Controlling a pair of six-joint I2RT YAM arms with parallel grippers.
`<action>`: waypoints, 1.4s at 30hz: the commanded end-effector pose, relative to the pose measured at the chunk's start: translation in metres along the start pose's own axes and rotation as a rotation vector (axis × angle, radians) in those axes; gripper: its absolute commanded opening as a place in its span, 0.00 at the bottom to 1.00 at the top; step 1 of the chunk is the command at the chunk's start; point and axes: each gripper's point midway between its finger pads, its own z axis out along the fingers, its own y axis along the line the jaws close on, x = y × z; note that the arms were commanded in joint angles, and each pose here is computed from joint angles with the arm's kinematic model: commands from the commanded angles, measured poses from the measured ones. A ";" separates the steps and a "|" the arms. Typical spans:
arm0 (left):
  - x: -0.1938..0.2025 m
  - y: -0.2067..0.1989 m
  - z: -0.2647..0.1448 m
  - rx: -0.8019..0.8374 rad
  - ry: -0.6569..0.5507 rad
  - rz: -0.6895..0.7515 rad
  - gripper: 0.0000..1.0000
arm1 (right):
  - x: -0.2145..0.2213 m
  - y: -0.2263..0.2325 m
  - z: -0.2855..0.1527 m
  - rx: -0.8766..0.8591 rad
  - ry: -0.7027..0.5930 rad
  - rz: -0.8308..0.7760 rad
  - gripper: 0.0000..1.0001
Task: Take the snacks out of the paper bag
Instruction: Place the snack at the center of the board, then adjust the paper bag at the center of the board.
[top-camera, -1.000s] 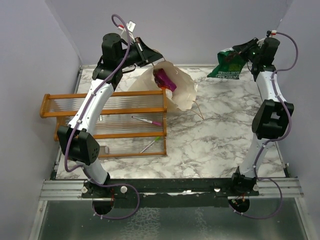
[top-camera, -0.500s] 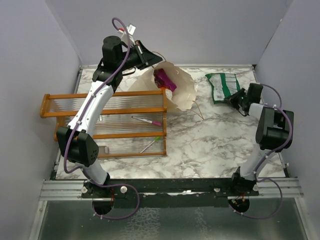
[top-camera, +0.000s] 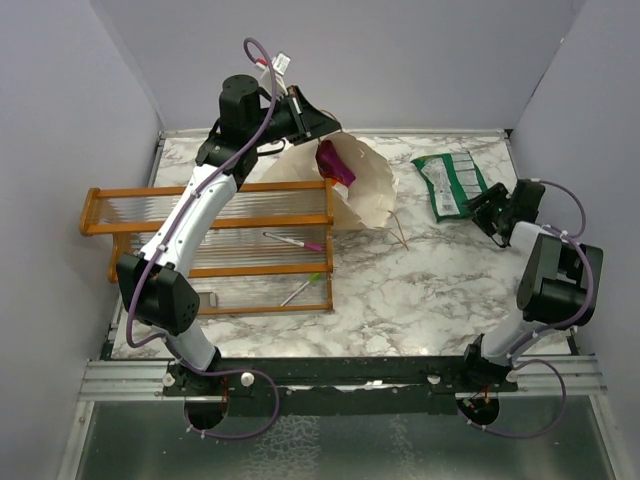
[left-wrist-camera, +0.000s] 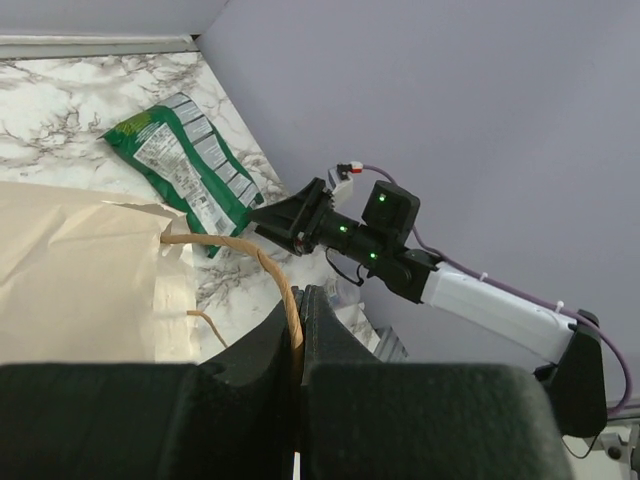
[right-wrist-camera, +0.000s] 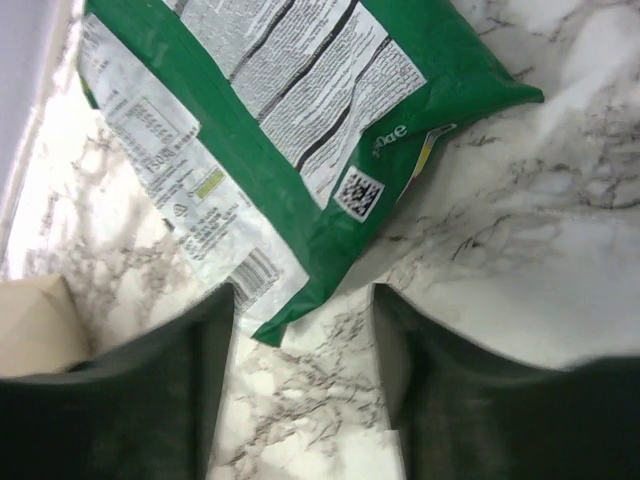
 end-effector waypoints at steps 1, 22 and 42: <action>-0.016 -0.028 -0.013 0.026 -0.051 0.067 0.00 | -0.020 0.018 -0.030 -0.026 -0.070 -0.032 0.64; 0.044 -0.030 0.003 0.032 0.073 0.074 0.00 | 0.193 0.249 -0.149 -0.821 0.248 -0.673 0.61; 0.079 -0.051 0.085 0.132 0.177 0.082 0.00 | 0.256 0.231 -0.176 -1.011 0.426 -0.601 0.49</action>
